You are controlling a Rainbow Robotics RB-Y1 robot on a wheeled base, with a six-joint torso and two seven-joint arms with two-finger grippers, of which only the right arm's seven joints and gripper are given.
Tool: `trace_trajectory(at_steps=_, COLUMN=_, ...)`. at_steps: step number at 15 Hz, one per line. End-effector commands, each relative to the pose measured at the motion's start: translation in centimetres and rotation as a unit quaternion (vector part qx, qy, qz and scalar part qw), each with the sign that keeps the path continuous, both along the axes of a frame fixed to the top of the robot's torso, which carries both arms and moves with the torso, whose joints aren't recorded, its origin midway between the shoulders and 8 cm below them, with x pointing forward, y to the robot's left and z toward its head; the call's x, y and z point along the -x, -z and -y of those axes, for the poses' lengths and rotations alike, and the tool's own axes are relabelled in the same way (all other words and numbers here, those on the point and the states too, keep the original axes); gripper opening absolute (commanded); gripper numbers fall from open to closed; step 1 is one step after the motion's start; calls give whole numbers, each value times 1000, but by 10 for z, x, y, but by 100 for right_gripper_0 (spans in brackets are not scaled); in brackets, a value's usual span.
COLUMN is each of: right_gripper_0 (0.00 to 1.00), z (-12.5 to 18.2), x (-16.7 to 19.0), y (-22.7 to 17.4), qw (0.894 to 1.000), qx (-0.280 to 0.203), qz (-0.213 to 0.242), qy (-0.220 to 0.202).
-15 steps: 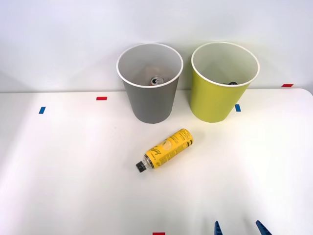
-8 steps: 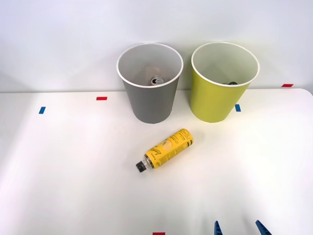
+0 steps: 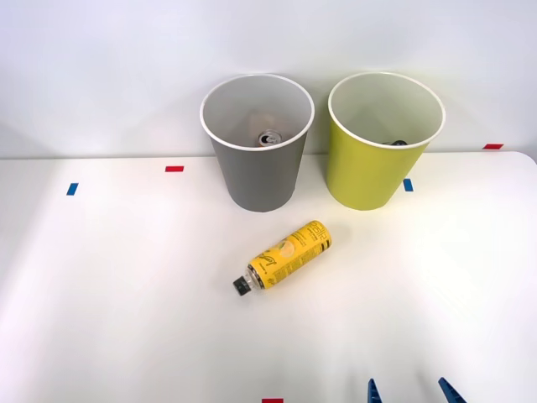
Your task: Put cans in the gray bin, plastic bottles in the light green bin
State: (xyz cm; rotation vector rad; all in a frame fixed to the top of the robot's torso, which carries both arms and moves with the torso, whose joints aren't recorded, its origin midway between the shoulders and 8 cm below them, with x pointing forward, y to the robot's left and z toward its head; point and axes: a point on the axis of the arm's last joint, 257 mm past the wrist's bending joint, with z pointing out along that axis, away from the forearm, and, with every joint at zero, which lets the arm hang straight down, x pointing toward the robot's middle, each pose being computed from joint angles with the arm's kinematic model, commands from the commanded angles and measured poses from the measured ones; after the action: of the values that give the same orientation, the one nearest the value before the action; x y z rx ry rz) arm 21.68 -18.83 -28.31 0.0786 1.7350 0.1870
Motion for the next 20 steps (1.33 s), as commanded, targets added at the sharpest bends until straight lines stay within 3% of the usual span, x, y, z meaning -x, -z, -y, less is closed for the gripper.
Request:
trace_trajectory(at_steps=1, right_gripper_0=100, z=0, x=0, y=0, qw=1000, qx=0, qz=0, qy=0)
trace_trajectory(at_steps=20, right_gripper_0=100, z=0, x=0, y=0, qw=1000, qx=0, qz=0, qy=0)
